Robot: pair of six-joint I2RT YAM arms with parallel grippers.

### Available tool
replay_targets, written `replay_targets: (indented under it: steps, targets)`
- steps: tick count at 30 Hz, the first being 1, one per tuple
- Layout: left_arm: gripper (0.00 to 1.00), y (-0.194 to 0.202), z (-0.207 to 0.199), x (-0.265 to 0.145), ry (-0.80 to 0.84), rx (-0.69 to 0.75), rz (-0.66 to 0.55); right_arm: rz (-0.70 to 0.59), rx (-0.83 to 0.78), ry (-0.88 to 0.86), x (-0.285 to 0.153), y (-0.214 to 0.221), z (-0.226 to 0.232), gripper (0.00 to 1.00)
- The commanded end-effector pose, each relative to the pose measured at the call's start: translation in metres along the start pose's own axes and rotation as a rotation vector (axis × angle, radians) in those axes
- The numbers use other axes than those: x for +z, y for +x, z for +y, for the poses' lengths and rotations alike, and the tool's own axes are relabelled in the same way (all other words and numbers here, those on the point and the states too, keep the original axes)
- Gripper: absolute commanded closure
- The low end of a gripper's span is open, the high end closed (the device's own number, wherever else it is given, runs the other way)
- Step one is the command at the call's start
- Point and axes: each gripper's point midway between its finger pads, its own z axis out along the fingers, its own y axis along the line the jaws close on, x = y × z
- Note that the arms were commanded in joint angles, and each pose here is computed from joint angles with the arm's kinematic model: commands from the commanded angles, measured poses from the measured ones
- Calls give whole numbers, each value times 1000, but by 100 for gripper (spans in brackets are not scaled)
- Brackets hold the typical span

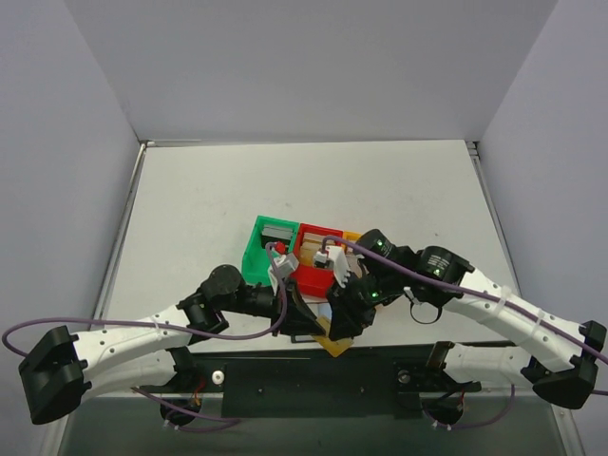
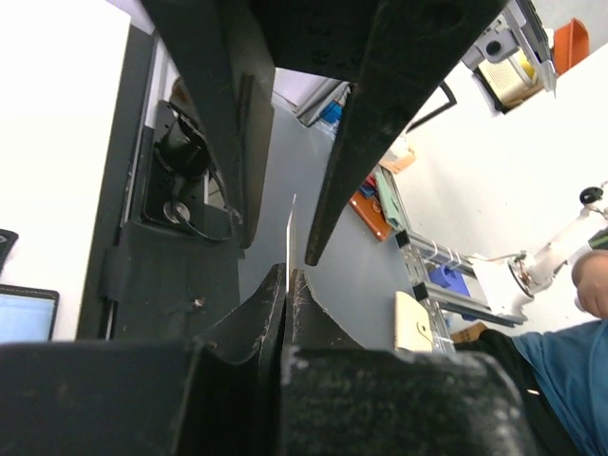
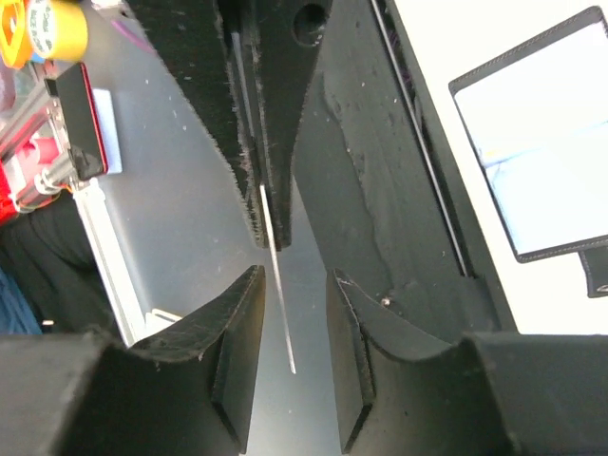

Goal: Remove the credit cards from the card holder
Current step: Place the credit card in the storage box.

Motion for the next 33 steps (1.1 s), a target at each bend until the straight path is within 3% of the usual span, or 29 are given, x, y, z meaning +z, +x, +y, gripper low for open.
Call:
replay_targets:
  steps: [1,8,14,21,33]
  targets:
    - [100,-25,-6,-1,-4,68,-136,-153,-15,27,-14,-22,1,71]
    - [100,-33,2,-11,-64,74,-243,-338,44,-15,-21,-45,5,73]
    - [100,-41,-6,-20,-43,96,-330,-345,92,-24,-13,-46,-1,73]
    - [100,-41,-9,-22,-36,96,-344,-378,105,-36,-11,-54,0,81]
    - [100,-39,-7,-25,-44,97,-353,-395,119,-49,-19,-55,-3,82]
